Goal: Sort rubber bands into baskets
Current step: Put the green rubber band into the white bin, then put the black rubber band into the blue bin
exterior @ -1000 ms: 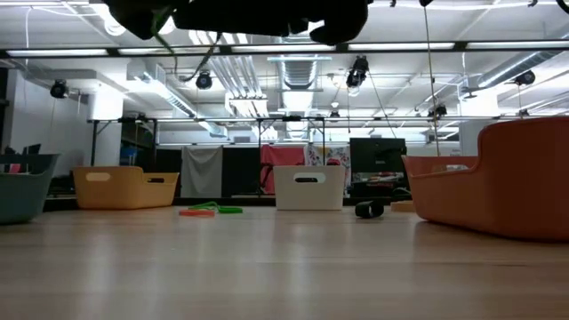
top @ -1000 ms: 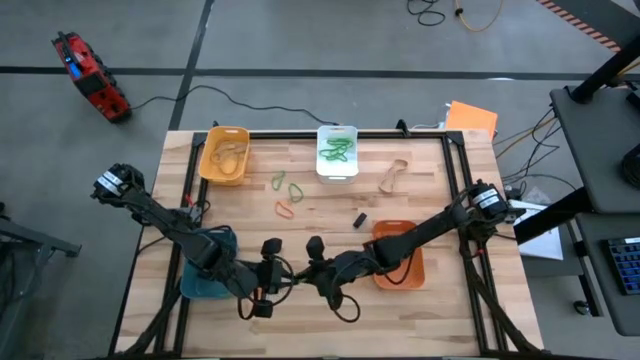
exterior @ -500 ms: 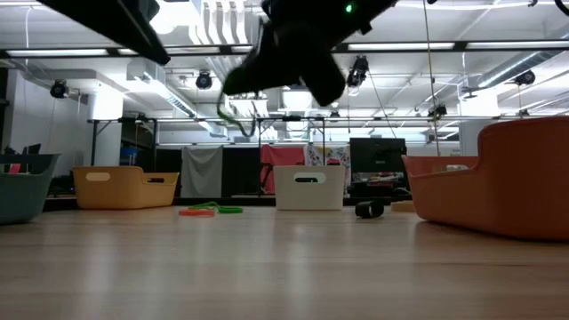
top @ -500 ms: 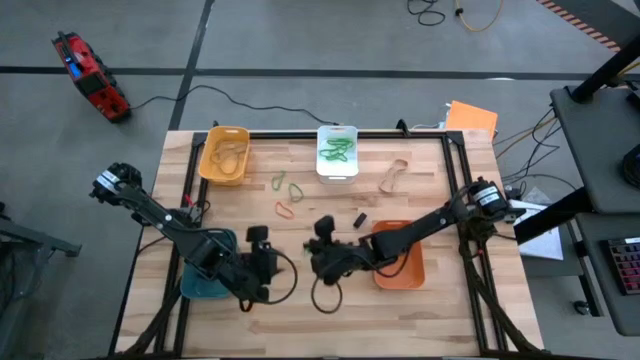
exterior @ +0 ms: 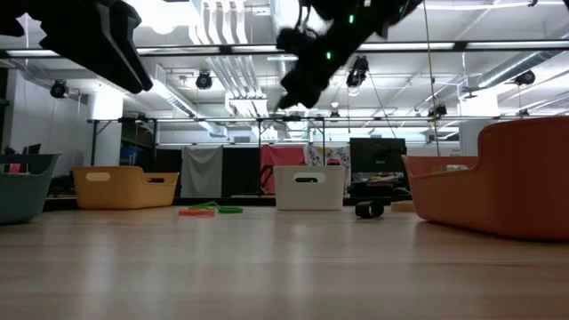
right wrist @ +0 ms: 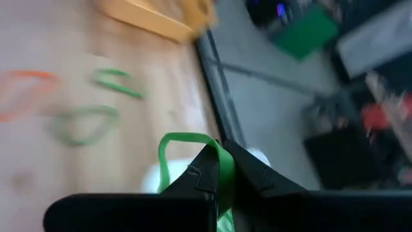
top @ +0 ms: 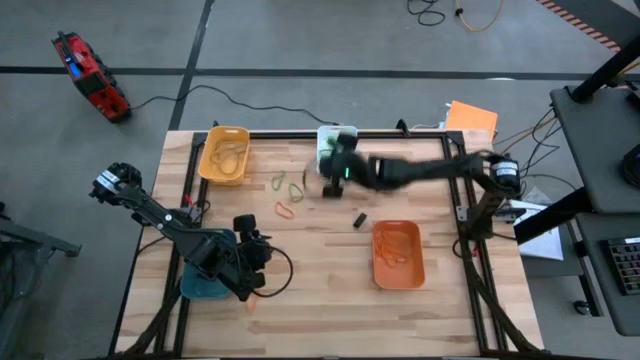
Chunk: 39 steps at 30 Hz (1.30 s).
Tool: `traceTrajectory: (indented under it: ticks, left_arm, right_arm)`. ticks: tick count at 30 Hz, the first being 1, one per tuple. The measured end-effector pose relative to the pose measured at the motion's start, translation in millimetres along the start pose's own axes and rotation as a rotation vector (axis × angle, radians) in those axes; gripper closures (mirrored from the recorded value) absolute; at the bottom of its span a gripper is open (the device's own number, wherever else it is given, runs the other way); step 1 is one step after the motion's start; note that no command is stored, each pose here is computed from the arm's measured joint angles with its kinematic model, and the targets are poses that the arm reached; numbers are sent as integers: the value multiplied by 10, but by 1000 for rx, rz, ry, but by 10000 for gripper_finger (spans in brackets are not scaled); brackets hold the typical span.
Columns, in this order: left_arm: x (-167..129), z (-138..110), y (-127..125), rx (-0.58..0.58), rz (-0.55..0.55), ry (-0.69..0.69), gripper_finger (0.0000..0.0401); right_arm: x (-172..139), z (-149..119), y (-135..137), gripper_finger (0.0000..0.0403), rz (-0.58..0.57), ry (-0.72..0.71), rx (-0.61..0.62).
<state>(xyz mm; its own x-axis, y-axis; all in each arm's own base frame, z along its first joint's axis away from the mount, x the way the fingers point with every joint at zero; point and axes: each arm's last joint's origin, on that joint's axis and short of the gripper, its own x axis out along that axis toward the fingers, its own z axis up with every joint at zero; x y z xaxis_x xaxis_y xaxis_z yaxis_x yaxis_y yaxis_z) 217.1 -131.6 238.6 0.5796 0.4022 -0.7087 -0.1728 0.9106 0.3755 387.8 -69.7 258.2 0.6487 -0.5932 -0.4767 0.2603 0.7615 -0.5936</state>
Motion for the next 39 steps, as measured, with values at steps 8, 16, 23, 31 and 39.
traceTrajectory:
  ticks: [8, 16, 23, 31, 39]
  left_arm:
    - [5, 6, 27, 1, 88, -47, 260]
    - [46, 6, 95, 50, 231, -97, 260]
    - [205, -57, 237, 119, 432, -105, 260]
    - [320, -52, 266, 25, 268, -6, 260]
    - [322, 66, 117, -92, 77, -95, 260]
  right_arm:
    - [635, -822, -972, 390, 208, 119, 468]
    - [708, -1059, -1261, 343, 302, 108, 724]
    - [679, -996, -1338, 258, 303, 124, 759]
    - [406, -621, -1089, 230, 552, 193, 708]
    - [-71, -322, -438, 245, 769, 349, 470]
